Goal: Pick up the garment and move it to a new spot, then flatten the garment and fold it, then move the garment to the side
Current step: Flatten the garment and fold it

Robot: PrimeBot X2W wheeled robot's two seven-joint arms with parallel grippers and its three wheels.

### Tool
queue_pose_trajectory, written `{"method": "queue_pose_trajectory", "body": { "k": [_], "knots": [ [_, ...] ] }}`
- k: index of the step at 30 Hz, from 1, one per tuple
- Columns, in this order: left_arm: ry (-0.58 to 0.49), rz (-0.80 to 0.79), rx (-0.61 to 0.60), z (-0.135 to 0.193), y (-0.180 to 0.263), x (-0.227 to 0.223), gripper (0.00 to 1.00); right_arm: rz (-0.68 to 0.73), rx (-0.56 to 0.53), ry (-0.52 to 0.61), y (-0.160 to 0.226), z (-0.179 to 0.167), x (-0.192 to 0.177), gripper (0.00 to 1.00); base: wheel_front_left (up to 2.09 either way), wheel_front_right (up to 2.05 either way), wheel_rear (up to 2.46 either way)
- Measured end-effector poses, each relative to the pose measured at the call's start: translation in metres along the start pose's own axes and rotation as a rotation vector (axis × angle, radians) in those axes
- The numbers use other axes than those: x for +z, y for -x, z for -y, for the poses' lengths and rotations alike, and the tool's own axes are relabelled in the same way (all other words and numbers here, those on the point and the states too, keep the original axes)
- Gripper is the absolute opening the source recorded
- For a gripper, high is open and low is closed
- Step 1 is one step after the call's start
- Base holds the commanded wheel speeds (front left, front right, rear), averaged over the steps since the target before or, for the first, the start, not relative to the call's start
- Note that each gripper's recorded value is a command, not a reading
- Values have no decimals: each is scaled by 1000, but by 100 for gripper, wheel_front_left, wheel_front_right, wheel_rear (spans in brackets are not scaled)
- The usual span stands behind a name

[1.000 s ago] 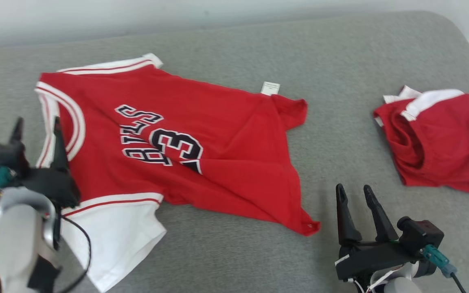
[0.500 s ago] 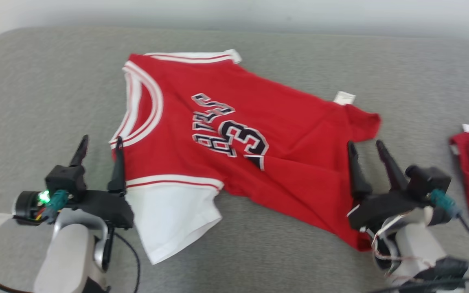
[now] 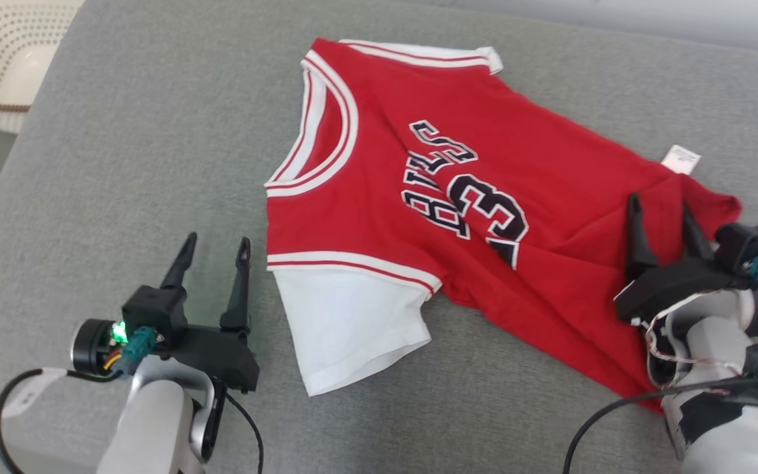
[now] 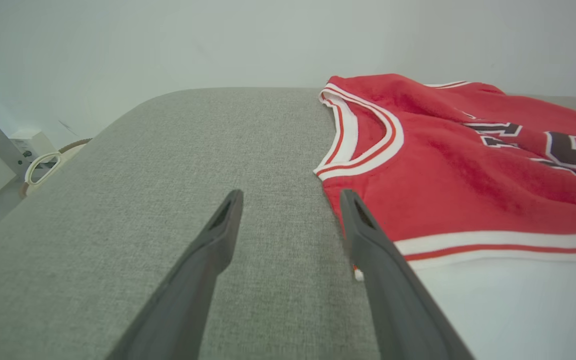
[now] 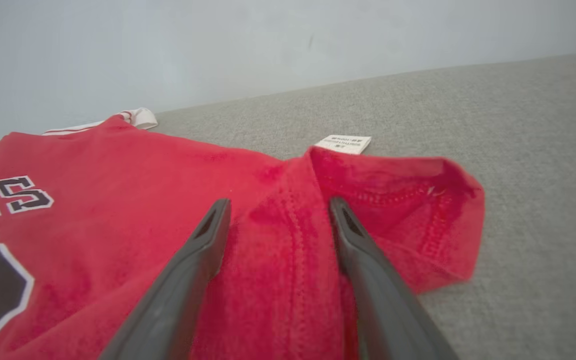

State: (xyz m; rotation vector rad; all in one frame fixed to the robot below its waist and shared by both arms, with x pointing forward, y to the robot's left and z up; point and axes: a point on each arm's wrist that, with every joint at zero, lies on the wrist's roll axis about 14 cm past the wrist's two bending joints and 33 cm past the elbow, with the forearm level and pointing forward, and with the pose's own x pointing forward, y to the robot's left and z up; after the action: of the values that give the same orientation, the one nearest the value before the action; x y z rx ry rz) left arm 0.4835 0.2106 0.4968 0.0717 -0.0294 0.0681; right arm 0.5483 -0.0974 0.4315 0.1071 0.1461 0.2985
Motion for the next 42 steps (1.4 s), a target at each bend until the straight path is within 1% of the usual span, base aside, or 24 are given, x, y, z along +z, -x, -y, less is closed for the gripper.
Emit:
{"method": "queue_pose_trajectory", "body": {
  "k": [1, 2, 3, 4, 8, 11, 13, 18, 21, 24, 25, 26, 27, 32, 34, 38, 42],
  "knots": [
    [-2, -11, 2, -1, 2, -4, 100, -3, -5, -6, -4, 1, -1, 68, 0, 0, 0],
    [-5, -18, 3, -2, 3, -7, 100, -7, -9, -11, -8, 2, -3, 68, 0, 0, 0],
    [-8, -20, 6, -3, 3, -8, 100, -6, -9, -14, -12, 2, -3, 39, 0, 0, 0],
    [-9, -24, 9, -4, 4, -9, 100, -4, -10, -16, -15, 3, -2, 0, 0, 0, 0],
    [-9, -29, 16, -6, 5, -12, 100, 27, -12, 10, -27, 8, 9, 0, 0, 0, 0],
    [12, -37, 16, -5, 8, -15, 100, 64, -34, 49, -33, 22, 26, 0, 0, 0, 0],
    [22, -43, 15, -3, 11, -17, 100, 93, -52, 83, -35, 34, 40, 0, 0, 0, 0],
    [37, -39, 22, -3, 13, -14, 100, 192, -75, 142, -43, 48, 83, 0, 0, 0, 0],
    [48, -42, 24, -1, 14, -15, 100, 211, -95, 179, -42, 58, 93, 0, 0, 0, 0],
    [55, -54, 14, 3, 15, -19, 100, 201, -137, 221, -40, 79, 97, 0, 0, 0, 0],
    [56, -59, 12, 4, 16, -20, 100, 186, -154, 236, -38, 86, 95, 4, 0, 0, 0],
    [57, -63, 8, 5, 18, -21, 100, 174, -170, 238, -36, 92, 93, 35, 0, 0, 0],
    [57, -66, 6, 6, 19, -22, 100, 164, -182, 236, -33, 96, 90, 100, 0, 0, 0],
    [63, -62, -12, 12, 21, -19, 100, 133, -221, 247, -15, 107, 83, 100, 0, 0, 0],
    [69, -59, -14, 13, 23, -17, 100, 127, -234, 232, -4, 107, 78, 100, 0, 0, 0],
    [85, -63, -1, 13, 31, -18, 100, 136, -199, 217, 19, 88, 70, 100, 0, 0, 0],
    [99, -68, 2, 16, 39, -19, 100, 126, -182, 184, 51, 75, 55, 100, 0, 0, 0]
  ]
}}
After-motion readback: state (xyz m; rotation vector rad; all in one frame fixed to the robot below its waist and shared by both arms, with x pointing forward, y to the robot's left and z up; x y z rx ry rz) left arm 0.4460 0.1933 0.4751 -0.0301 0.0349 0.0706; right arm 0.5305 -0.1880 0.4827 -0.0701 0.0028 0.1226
